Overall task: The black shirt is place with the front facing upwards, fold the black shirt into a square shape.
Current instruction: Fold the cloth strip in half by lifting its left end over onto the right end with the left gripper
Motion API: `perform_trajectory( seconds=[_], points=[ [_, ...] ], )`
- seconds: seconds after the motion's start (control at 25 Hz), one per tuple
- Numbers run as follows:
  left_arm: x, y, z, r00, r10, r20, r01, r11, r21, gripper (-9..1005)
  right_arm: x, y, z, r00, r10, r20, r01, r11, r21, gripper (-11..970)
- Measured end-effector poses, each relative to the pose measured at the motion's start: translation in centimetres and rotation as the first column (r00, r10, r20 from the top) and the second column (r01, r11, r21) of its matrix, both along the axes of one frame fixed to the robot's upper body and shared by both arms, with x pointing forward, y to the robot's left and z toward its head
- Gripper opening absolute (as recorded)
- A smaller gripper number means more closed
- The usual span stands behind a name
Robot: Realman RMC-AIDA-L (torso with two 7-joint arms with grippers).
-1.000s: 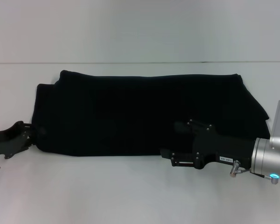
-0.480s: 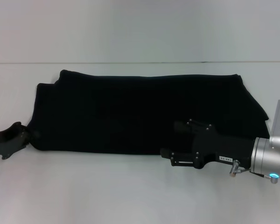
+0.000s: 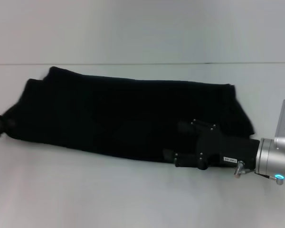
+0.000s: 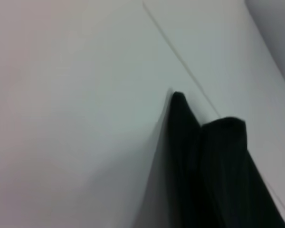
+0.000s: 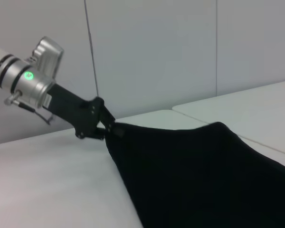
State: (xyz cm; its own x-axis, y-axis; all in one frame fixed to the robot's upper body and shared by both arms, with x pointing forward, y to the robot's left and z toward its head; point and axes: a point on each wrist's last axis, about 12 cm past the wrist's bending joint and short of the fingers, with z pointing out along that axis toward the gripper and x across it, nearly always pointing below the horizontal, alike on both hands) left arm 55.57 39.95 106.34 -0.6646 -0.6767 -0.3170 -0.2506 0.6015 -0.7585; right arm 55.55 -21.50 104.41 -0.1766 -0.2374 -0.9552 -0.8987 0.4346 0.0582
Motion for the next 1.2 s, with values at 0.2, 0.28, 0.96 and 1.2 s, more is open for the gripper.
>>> perform_trajectory(
  seconds=[0.2,0.28,0.96,1.2],
  points=[
    [-0.3,2.4,1.0,0.998,0.055,0.026,-0.055,0.998,0.016,61,0.0,-0.4,-0.1,1.0,-0.009,0.003,0.009,1.0,-0.012,946],
    [-0.4,3.1,1.4,0.997,0.072,0.037,-0.072,0.997,0.017,61,0.0,-0.5,-0.2,1.0,-0.014,0.002,0.014,1.0,-0.017,946],
    [5.8,-5.9,8.4,0.921,-0.195,0.338,0.274,0.94,-0.204,61,-1.2,-2.6,-1.2,0.995,-0.101,-0.026,0.101,0.995,-0.014,945],
    [8.9,-16.2,10.6,0.818,-0.414,0.4,0.51,0.844,-0.168,60,-2.1,-4.0,-1.8,0.986,-0.162,-0.043,0.162,0.987,-0.002,945]
  ],
)
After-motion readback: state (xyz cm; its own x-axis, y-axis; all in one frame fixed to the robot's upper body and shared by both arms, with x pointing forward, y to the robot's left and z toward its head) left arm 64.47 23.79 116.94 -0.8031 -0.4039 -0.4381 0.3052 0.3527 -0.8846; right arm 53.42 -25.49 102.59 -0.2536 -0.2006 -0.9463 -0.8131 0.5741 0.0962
